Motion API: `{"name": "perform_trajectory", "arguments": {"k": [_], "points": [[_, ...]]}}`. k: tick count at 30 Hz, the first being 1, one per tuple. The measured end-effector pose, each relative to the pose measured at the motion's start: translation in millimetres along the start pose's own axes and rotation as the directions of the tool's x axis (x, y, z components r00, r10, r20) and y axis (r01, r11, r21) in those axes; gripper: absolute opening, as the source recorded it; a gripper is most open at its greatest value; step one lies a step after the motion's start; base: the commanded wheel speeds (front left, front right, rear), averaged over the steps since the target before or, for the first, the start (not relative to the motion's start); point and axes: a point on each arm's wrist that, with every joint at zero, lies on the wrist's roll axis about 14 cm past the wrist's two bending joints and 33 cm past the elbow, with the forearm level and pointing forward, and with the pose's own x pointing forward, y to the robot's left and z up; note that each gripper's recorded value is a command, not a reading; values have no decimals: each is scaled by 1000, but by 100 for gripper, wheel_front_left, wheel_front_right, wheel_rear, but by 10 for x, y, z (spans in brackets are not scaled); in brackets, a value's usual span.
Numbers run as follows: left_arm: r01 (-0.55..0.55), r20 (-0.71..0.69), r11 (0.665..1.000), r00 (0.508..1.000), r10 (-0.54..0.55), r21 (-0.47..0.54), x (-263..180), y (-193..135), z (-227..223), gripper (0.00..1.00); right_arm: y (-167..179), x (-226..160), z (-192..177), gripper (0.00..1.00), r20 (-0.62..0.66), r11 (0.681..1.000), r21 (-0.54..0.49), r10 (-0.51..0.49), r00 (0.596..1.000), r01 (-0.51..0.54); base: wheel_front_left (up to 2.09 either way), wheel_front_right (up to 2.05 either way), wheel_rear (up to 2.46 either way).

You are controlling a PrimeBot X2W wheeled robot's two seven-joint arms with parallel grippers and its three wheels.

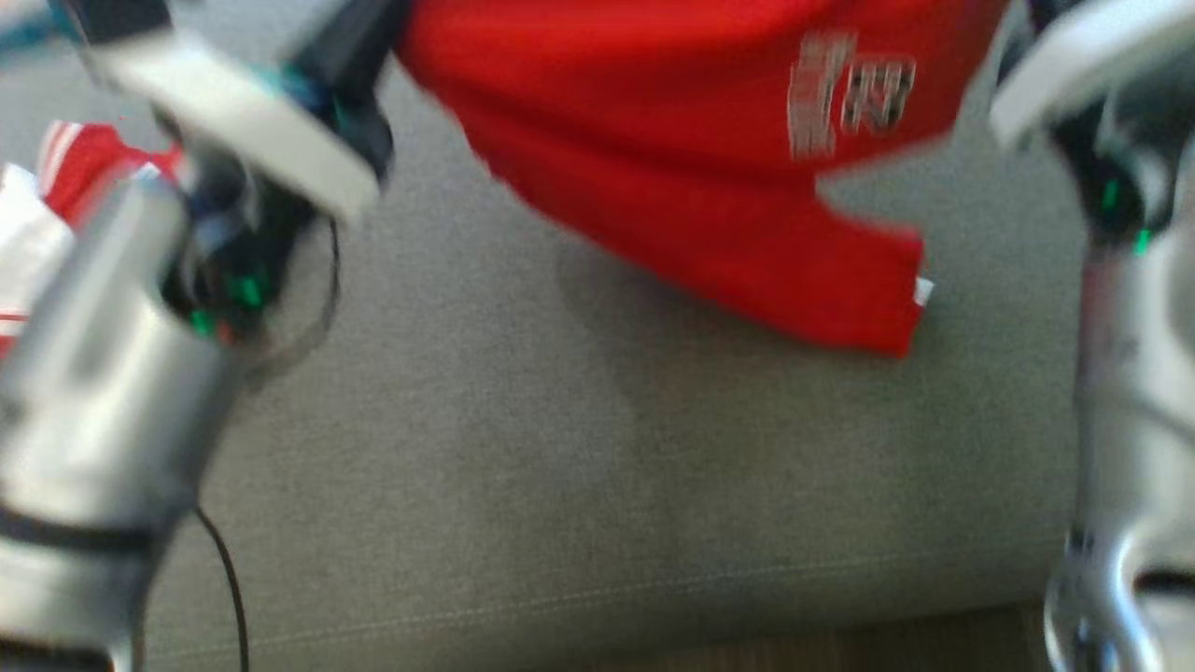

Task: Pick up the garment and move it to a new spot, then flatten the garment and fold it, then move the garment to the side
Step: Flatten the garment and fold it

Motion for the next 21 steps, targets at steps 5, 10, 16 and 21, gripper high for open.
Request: {"name": "perform_trajectory", "arguments": {"k": [5, 10, 16, 21], "points": [[7, 73, 991, 997, -17, 131, 513, 131, 419, 0, 33, 478, 430, 0, 121, 998, -63, 10, 993, -2, 0, 0, 0], [48, 266, 961, 956, -124, 274, 981, 20, 981, 0, 71, 877, 1009, 0, 335, 993, -120, 34, 942, 7, 0, 0, 0], [104, 327, 936, 919, -220, 338, 1225, 39, 920, 0, -68, 1116, 1253, 0, 498, 983, -173, 28, 866, 68, 0, 0, 0], [152, 253, 946, 940, -227, 287, 1080, 101, 433, 0, -156, 1194, 663, 0, 372, 994, -98, -6, 928, 45, 0, 0, 0]]}}
